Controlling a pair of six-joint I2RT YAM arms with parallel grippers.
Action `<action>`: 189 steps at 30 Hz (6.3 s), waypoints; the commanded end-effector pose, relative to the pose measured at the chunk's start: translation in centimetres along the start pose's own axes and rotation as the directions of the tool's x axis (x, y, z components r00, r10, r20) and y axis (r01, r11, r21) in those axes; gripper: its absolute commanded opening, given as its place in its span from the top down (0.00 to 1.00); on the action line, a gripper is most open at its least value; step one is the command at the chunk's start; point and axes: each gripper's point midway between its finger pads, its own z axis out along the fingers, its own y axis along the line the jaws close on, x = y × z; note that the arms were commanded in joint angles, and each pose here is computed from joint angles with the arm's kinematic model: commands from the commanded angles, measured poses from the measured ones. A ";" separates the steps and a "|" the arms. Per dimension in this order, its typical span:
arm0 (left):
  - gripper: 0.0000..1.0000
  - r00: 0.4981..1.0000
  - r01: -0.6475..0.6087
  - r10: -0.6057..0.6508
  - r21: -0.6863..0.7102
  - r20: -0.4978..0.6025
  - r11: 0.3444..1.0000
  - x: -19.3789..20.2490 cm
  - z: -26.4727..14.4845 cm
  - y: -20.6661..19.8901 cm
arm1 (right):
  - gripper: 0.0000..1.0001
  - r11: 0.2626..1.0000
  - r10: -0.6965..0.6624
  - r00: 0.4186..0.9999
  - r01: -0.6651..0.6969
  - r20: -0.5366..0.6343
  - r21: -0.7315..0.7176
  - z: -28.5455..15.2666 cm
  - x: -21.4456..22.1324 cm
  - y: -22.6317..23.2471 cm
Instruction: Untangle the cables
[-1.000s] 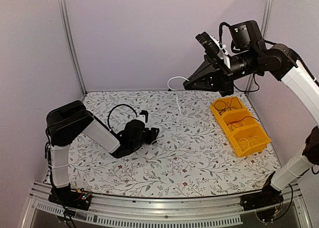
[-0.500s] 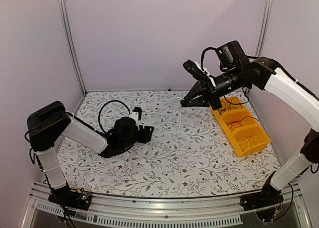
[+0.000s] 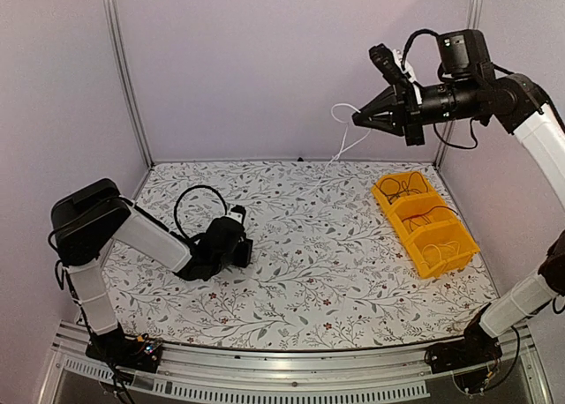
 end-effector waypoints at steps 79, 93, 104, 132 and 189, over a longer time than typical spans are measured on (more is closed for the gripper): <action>0.32 0.976 -0.133 0.047 0.409 0.215 0.903 -20.9 -15.3 -5.6 | 1.00 0.978 0.207 0.976 -0.205 -0.063 0.025 2.6 13.7 -4.0; 0.27 0.961 0.176 -0.021 0.550 -0.277 0.816 -13.8 -12.3 -7.6 | 1.00 0.977 0.214 0.975 -0.213 -0.066 0.014 2.6 13.9 -3.8; 0.34 0.736 -0.148 0.297 0.284 -0.609 0.947 -5.1 -10.4 -0.5 | 1.00 0.977 0.213 0.974 -0.213 -0.072 0.004 2.8 14.2 -3.5; 0.15 0.805 -0.462 0.367 -0.105 -0.467 0.881 -5.8 -4.8 5.0 | 1.00 0.977 0.211 0.975 -0.212 -0.069 0.003 2.7 14.3 -3.2; 0.18 0.938 -0.330 0.334 0.052 -0.094 0.942 -12.9 -5.0 1.5 | 1.00 0.916 0.311 0.578 0.028 -0.754 0.400 -13.5 32.3 -2.8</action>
